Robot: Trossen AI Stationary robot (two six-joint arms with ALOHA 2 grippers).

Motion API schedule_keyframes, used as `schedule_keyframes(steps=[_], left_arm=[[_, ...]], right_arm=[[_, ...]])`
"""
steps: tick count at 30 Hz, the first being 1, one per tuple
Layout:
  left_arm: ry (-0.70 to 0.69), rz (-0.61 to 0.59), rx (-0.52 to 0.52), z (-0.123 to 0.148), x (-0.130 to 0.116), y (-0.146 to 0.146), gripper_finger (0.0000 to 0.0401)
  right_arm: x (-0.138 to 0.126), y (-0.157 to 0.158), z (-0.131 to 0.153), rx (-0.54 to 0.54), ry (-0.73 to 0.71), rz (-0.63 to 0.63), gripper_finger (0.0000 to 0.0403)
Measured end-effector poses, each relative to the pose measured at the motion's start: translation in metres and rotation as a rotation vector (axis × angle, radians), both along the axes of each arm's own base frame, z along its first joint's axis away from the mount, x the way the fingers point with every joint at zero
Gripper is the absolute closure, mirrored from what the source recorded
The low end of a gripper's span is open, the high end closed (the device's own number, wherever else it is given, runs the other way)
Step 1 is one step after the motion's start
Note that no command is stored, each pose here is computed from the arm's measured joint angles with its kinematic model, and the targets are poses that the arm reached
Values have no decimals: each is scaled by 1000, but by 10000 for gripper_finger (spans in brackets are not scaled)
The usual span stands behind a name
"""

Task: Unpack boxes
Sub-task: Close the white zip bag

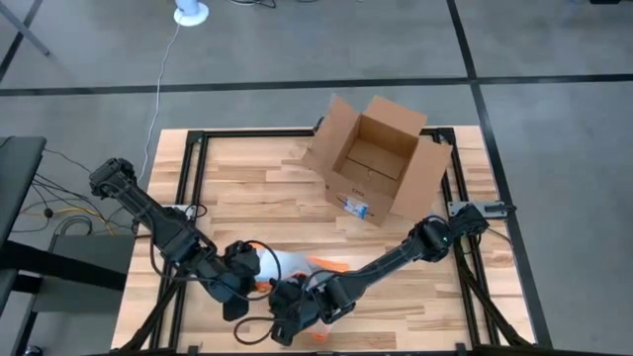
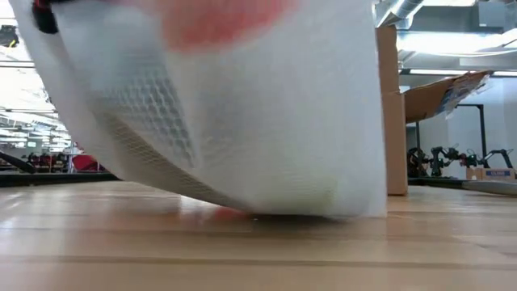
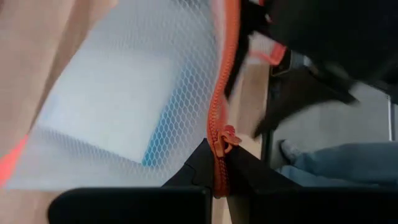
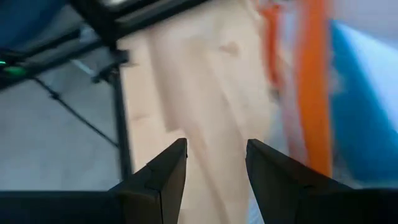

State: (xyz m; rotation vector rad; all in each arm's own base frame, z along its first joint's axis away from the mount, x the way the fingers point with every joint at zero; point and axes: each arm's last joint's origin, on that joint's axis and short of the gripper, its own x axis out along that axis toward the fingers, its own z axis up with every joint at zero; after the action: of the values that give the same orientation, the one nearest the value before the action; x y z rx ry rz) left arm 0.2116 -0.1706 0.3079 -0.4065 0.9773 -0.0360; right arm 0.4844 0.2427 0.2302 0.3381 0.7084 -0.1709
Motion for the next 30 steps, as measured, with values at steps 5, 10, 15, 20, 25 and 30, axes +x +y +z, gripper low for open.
schedule_keyframes(steps=[5, 10, 15, 20, 25, 30], left_arm=[[-16, -22, -35, 2, -1, -5, 401], [-80, -33, -72, 7, 4, -9, 401], [-94, -38, -75, 8, 4, -8, 401], [-85, -45, -59, 7, 4, -7, 401], [-61, -60, -50, 6, 2, -7, 401], [-26, -65, -31, 3, 0, -5, 401]], right_arm=[[3, -1, 3, -10, -41, -20, 253], [8, -4, 8, -65, -116, -40, 253], [12, -3, 13, -72, -177, -17, 253], [13, -3, 13, -94, -179, -2, 253], [12, -3, 12, -92, -169, -7, 272], [11, -3, 11, -98, -153, -3, 342]])
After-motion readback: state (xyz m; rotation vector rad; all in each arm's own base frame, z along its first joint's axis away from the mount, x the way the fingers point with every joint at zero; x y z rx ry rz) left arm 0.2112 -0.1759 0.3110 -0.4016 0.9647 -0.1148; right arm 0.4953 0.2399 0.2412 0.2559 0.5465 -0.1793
